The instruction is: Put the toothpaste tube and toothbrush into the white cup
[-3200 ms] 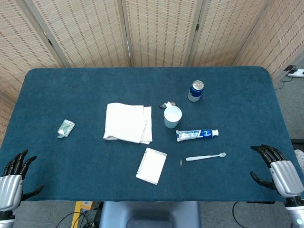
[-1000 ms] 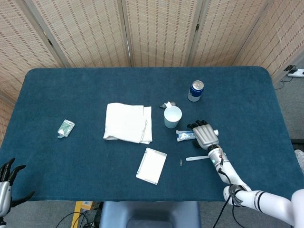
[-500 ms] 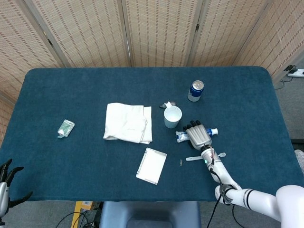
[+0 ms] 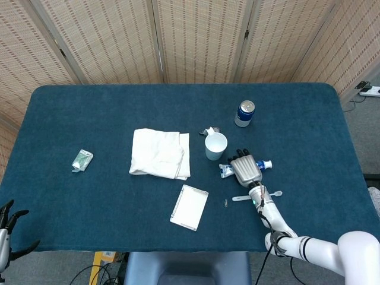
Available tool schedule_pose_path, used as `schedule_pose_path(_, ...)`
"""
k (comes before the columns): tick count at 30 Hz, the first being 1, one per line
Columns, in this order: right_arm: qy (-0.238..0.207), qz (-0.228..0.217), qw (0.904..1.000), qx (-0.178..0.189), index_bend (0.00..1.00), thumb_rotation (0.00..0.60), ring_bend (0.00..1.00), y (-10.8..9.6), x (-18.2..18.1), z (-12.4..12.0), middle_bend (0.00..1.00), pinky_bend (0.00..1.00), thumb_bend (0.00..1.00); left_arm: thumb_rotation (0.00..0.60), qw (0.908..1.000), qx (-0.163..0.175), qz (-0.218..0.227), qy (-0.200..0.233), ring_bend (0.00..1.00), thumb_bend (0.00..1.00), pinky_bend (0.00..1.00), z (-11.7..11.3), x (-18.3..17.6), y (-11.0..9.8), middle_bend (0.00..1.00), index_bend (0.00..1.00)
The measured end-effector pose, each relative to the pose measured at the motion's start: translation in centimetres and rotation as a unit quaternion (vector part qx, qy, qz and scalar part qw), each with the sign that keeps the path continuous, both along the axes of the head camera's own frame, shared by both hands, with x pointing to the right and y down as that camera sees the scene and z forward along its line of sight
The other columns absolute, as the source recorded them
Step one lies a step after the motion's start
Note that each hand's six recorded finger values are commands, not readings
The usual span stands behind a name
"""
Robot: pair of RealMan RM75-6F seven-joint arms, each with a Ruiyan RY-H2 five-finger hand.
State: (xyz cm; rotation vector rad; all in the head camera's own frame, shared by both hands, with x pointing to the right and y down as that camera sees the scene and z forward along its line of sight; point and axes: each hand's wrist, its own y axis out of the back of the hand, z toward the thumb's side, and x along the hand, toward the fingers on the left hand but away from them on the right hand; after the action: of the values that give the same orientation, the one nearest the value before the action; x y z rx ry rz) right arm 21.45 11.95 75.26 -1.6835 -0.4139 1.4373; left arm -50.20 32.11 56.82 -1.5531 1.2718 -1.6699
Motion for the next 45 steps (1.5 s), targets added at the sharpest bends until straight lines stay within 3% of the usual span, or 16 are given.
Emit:
schedule_pose_path(6,-0.019,0.004,0.9997,0.012,0.59,0.6,0.27,0.0,0.1,-0.6,0.53,0.2,0.37,0.6,1.0,-0.001,-0.003,-0.002,0.02,0.14,0.15,-0.1,-0.2,0.3,0.05,0.29)
schedule_pose_path(13,-0.072,0.039,0.9962,0.029,0.62,0.6,0.3,0.0,1.7,-2.5,0.56,0.2,0.37,0.6,1.0,-0.001,0.003,-0.003,0.02,0.14,0.15,-0.2,0.1,0.1,0.05,0.29)
schedule_pose_path(16,-0.104,0.06,0.9917,0.046,0.64,0.6,0.32,-0.2,3.0,-4.3,0.57,0.22,0.37,0.6,1.0,0.0,0.007,-0.004,0.02,0.14,0.15,-0.2,0.3,-0.2,0.05,0.29)
schedule_pose_path(22,-0.187,0.119,0.973,0.064,0.67,0.6,0.33,-0.9,4.6,-8.4,0.59,0.23,0.38,0.6,0.9998,-0.002,0.018,0.0,0.02,0.14,0.15,0.0,1.2,-0.8,0.05,0.29)
schedule_pose_path(26,-0.252,0.15,0.954,0.063,0.67,0.6,0.33,-1.8,4.2,-10.8,0.6,0.23,0.38,0.6,0.9997,-0.001,0.024,0.004,0.02,0.14,0.15,0.1,1.7,-1.2,0.05,0.29)
schedule_pose_path(32,-0.358,0.19,0.9123,0.061,0.67,0.6,0.33,-4.9,1.5,-12.9,0.6,0.23,0.38,0.6,0.9997,0.002,0.024,0.003,0.02,0.14,0.15,-0.2,1.7,-1.4,0.05,0.29)
schedule_pose_path(45,-0.478,0.268,0.8362,-0.01,0.68,0.6,0.33,-10.3,-6.2,-11.2,0.6,0.23,0.37,0.6,1.0,-0.007,-0.001,-0.006,0.02,0.14,0.15,-0.6,0.3,-0.2,0.05,0.29)
